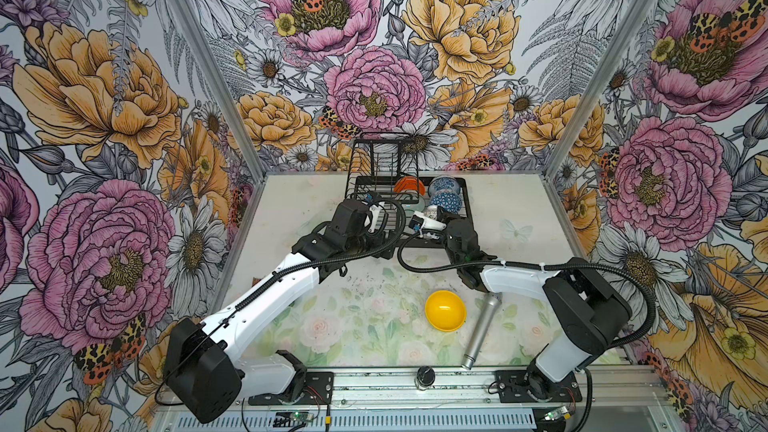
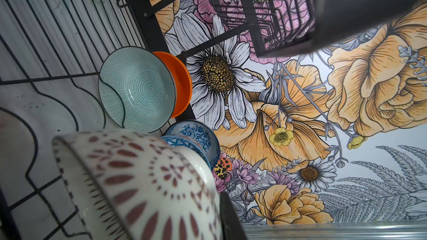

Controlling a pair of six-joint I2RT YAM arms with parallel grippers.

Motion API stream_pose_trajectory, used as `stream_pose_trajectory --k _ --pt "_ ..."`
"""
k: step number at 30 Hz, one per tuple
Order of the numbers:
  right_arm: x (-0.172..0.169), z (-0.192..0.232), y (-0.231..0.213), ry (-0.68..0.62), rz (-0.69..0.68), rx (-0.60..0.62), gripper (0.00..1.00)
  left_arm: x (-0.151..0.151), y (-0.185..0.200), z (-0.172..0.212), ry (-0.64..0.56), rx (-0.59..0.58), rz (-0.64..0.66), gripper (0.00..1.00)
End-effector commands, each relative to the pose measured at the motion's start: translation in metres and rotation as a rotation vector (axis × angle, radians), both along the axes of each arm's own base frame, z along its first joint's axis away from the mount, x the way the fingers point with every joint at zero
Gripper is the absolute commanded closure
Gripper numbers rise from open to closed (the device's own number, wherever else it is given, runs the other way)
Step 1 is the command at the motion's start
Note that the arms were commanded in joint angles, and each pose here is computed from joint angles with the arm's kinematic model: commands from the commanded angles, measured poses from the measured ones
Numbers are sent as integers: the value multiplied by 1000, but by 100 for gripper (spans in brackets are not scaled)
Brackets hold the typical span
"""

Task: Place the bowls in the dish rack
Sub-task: 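Lower the white-and-maroon bowl into the rack slot with the right gripper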

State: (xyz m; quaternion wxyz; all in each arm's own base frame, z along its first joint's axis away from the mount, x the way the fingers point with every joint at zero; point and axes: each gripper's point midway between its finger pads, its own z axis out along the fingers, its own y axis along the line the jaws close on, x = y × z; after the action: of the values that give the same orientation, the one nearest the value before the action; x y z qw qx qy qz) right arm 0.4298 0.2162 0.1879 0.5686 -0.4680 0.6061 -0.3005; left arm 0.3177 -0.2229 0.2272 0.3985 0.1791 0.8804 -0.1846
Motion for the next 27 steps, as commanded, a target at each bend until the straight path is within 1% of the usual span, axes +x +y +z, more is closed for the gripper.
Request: stream_pose_trajectory --k 1,15,27 --pt "16 40 8 -114 14 116 100 4 -2 17 -43 -28 -15 1" --pt "55 10 8 -69 6 145 100 2 1 14 -35 -30 -9 1" --pt "73 -7 23 -38 36 170 100 3 0 13 -30 -27 -9 1"
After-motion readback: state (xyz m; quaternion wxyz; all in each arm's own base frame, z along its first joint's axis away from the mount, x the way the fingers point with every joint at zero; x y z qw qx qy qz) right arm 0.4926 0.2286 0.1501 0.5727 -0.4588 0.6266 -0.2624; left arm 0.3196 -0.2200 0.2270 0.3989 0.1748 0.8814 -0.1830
